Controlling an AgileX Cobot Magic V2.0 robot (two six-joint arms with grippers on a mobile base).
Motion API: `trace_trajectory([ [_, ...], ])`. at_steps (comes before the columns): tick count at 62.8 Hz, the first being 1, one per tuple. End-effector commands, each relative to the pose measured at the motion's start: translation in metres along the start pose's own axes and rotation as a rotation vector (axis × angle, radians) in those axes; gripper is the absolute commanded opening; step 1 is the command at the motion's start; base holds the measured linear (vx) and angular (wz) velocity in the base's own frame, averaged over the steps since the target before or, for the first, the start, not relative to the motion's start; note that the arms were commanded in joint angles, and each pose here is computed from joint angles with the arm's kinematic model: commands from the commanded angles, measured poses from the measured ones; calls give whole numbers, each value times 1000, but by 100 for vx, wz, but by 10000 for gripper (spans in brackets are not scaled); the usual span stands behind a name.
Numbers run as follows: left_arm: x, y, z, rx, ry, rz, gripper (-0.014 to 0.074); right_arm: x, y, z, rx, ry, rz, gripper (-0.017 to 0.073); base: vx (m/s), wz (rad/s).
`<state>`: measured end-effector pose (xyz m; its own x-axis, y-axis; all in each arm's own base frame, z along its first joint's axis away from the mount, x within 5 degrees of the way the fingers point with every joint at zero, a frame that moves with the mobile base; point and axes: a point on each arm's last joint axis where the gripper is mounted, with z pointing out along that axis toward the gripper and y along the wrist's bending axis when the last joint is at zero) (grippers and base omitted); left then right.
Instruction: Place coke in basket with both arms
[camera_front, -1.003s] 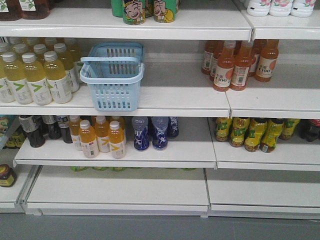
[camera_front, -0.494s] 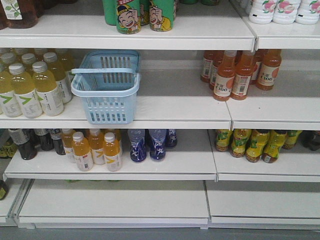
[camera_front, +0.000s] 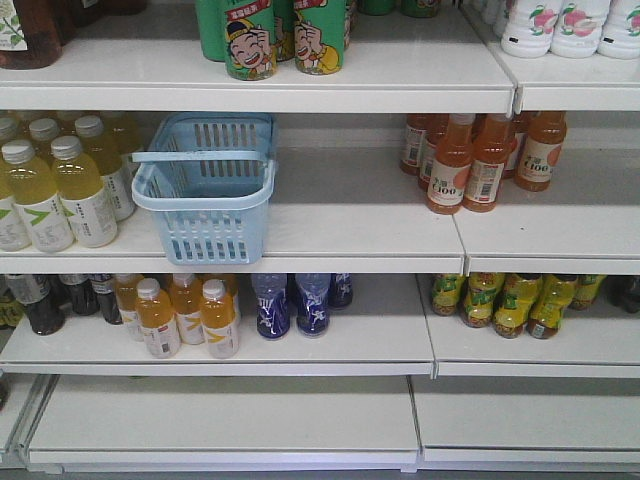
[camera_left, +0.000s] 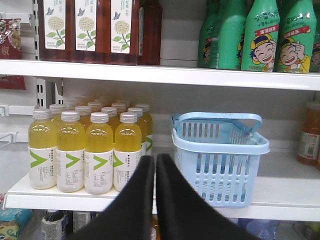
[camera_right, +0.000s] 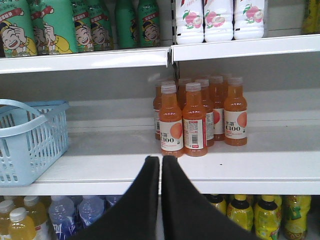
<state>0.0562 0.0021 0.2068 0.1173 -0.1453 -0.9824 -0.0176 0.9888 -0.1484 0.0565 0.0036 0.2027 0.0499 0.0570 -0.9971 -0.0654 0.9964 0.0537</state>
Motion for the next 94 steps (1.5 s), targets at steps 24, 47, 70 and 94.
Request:
trace_trajectory([
  [24, -15, -2, -2, 8, -103, -15, -6, -5, 0, -1, 2, -77, -11, -2, 3, -1],
  [47, -15, -2, -2, 8, -103, -15, -6, -5, 0, -1, 2, -78, -11, -2, 0, 0],
  [70, -15, -2, -2, 8, -103, -15, -6, -5, 0, -1, 2, -78, -11, -2, 0, 0],
  [94, -15, -2, -2, 8, -103, -15, -6, -5, 0, -1, 2, -78, -11, -2, 0, 0],
])
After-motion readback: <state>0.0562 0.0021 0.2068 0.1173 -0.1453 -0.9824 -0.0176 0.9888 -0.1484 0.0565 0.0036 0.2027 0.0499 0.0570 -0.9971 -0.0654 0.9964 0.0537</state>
